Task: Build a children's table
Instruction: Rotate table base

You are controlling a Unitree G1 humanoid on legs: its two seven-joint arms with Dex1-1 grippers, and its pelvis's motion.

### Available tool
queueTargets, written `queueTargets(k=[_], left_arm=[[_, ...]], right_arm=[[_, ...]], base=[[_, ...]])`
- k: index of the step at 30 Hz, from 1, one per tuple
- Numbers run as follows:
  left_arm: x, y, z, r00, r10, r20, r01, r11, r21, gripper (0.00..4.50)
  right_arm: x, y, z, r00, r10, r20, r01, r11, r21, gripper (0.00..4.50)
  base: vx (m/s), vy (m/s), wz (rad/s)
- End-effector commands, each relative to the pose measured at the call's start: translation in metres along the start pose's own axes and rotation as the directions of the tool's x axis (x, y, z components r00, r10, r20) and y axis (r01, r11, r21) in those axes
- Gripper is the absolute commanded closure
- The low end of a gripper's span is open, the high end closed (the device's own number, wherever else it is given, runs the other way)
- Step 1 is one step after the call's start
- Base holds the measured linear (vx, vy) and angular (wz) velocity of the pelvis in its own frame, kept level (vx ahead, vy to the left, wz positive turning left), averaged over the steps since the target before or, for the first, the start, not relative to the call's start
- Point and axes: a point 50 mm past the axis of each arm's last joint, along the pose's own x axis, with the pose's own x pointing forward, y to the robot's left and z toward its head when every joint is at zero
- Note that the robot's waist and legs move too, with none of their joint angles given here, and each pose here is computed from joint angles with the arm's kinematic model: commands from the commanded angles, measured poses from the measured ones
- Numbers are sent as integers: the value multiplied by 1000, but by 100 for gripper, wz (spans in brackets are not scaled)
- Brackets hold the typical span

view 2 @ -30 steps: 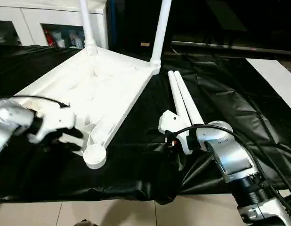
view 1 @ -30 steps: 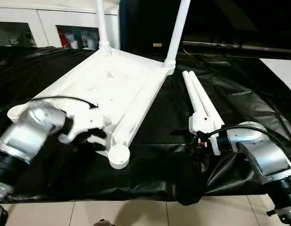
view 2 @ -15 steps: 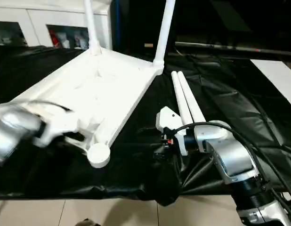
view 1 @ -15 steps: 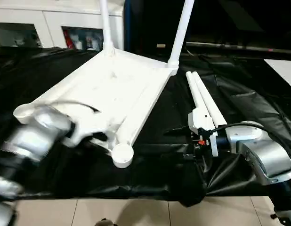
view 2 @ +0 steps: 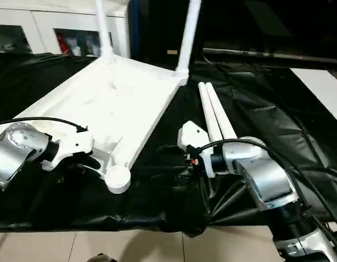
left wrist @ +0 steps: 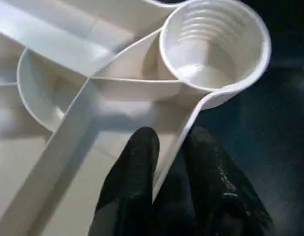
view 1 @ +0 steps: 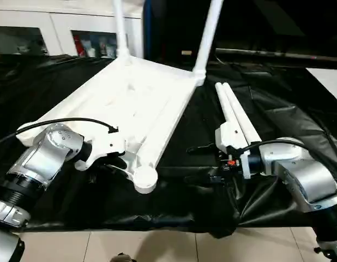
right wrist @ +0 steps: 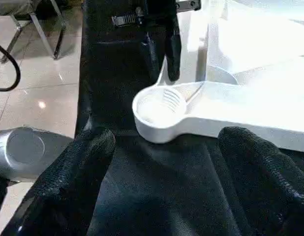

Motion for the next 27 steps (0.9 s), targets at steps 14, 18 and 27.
queueTargets(k=[14, 18, 27], left_arm=[[19, 10, 1, 917, 398, -28, -397, 904, -155, 434], [13, 12, -4, 919, 394, -28, -394, 914, -90, 448], [8, 11, -7, 923, 383, -36, -382, 905, -188, 448]], right_arm=[[10, -5, -8, 999, -49, -14, 49, 999, -1, 67], [13, -6, -9, 998, -54, -12, 54, 999, 0, 67], [9, -7, -15, 996, -81, -23, 81, 997, 5, 67]], base=[[0, 0, 0], [0, 0, 0], [0, 0, 0]])
